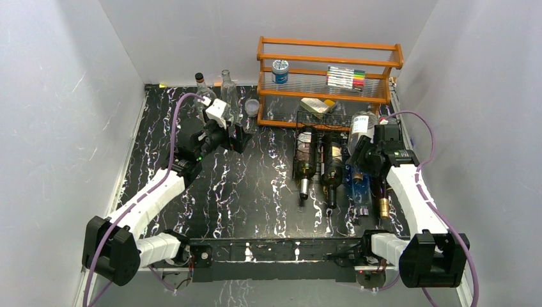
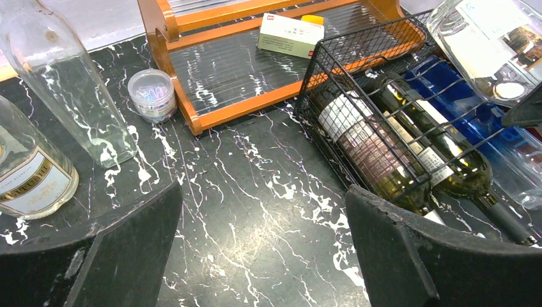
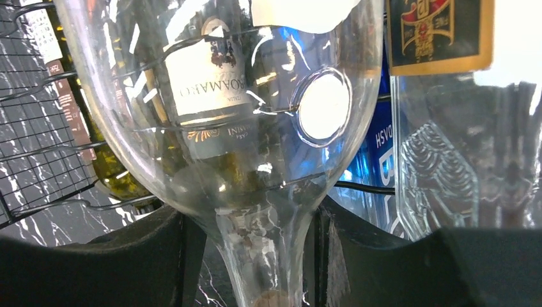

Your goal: Take the wine bottle off the wine rack

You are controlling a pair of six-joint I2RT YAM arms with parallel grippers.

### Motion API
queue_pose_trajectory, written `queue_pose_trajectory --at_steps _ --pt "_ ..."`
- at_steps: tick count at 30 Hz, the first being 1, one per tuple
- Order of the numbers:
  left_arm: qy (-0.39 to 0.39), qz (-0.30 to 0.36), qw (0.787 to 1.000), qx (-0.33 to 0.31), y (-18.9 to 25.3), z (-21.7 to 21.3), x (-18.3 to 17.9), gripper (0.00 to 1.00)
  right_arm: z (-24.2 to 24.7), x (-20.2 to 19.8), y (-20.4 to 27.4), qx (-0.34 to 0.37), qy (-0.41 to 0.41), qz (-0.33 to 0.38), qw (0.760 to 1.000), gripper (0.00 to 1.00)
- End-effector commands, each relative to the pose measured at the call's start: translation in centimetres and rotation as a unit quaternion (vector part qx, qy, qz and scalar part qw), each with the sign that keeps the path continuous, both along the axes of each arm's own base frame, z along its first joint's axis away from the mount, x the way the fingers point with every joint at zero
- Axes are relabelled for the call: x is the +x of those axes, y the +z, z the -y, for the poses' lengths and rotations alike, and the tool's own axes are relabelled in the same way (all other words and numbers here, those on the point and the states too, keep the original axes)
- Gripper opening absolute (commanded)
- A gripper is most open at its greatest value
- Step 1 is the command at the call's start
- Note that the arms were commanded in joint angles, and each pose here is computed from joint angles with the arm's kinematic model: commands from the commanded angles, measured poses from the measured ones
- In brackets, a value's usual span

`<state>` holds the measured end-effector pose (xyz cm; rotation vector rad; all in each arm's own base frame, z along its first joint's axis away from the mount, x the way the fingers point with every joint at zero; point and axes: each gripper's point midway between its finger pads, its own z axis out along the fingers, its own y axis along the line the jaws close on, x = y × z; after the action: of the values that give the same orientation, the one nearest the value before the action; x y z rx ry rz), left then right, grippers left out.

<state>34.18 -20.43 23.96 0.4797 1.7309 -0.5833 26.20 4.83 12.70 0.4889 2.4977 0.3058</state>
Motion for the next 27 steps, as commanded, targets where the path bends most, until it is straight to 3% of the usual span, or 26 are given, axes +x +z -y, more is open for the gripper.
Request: queue_pose_trajectory --at_steps 1,12,18,27 --pt "-0.004 0.005 1.000 0.006 -0.1 0.2 0.1 0.98 -2.7 4.2 3.7 0.045 0.053 0.096 0.993 0.31" --pt "-0.007 0.002 1.000 0.007 -0.3 0.3 0.1 0.98 -3.9 2.0 7.7 0.094 0.057 0.161 0.981 0.17" --pt "-0.006 0.002 1.000 0.009 -0.4 0.2 0.1 0.98 -4.6 1.5 8.0 0.124 0.054 0.170 0.976 0.02" --pt "-0.006 -0.002 1.000 0.009 -0.7 0.3 0.2 0.98 -4.7 0.4 11.6 0.129 0.060 0.216 0.966 0.00"
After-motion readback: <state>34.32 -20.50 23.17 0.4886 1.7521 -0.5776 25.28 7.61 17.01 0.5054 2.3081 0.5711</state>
